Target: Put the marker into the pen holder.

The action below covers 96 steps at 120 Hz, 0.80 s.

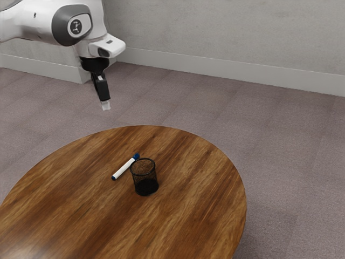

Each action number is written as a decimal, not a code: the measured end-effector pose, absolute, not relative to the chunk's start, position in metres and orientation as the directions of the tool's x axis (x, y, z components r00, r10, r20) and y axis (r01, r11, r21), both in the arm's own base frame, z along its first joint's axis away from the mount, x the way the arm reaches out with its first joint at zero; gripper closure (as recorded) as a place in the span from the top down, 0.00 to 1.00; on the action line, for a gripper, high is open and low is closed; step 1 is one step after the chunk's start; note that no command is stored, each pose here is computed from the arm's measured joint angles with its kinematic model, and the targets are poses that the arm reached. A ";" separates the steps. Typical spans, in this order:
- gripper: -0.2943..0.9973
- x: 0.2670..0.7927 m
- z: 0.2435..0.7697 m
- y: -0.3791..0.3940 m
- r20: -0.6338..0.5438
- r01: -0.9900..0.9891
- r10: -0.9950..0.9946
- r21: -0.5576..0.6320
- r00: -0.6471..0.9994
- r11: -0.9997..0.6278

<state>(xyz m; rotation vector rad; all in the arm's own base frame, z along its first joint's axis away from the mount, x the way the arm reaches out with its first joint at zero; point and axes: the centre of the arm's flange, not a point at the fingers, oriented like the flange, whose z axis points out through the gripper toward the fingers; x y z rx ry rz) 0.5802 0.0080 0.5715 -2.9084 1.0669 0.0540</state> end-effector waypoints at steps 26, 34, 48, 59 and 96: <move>0.77 0.579 0.576 -0.001 -0.044 -0.706 -0.705 -0.038 0.708 -0.707; 0.77 0.575 0.571 0.004 -0.049 -0.688 -0.686 -0.027 0.726 -0.725; 0.77 0.574 0.541 0.038 -0.065 -0.584 -0.586 0.039 0.808 -0.810; 0.77 0.568 0.505 0.080 -0.098 -0.491 -0.494 0.050 0.864 -0.870; 0.72 0.543 0.420 0.101 -0.101 -0.301 -0.299 -0.012 0.949 -0.953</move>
